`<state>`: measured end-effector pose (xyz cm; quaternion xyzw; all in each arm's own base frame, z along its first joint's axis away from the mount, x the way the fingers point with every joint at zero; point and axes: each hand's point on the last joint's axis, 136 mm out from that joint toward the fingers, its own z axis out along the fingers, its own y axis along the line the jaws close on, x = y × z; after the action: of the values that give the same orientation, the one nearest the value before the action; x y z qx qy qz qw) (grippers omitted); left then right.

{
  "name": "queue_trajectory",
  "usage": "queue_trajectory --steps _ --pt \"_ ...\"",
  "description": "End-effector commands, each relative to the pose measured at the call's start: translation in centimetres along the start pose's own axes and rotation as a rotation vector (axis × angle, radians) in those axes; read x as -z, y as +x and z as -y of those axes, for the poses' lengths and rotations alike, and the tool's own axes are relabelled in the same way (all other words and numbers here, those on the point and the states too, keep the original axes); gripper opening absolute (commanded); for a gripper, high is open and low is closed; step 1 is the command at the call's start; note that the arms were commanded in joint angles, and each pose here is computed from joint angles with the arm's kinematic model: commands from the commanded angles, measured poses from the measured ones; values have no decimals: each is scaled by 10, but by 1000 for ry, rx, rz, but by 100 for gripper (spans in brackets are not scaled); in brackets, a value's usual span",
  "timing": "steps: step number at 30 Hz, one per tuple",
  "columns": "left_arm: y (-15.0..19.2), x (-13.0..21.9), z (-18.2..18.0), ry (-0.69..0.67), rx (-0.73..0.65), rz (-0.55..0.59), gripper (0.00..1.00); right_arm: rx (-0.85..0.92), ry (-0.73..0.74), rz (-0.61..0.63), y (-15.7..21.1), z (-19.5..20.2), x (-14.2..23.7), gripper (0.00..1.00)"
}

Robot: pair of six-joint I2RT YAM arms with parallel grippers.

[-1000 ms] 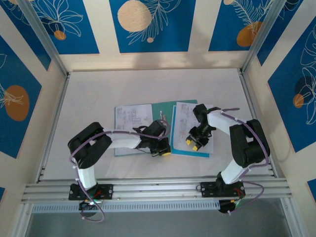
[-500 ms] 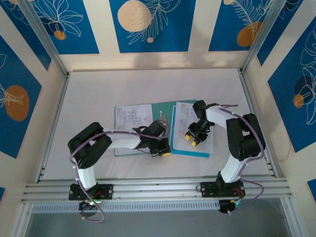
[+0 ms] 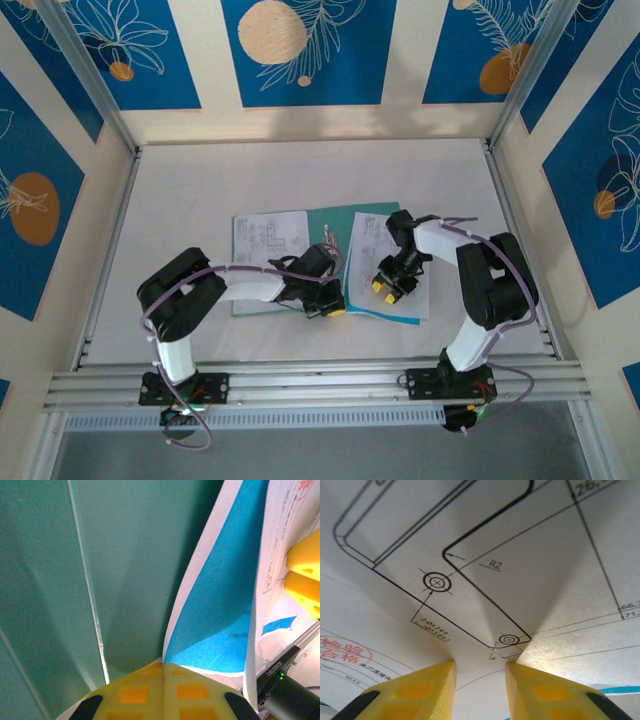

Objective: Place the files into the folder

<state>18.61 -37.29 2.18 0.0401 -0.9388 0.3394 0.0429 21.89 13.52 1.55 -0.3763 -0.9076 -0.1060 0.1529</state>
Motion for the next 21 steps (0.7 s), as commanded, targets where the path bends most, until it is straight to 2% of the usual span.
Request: queue_trajectory --steps 1,13,19,21 --pt "3 5 0 -9 -13 16 0 -17 25 -4 5 9 0 34" --pt "5 10 3 -2 -15 12 0 -56 19 -29 7 7 0 34" --pt "3 20 11 25 -16 46 18 -67 42 -32 7 12 -4 33" --pt "1 25 17 46 -20 62 20 -67 43 -30 7 12 -4 33"
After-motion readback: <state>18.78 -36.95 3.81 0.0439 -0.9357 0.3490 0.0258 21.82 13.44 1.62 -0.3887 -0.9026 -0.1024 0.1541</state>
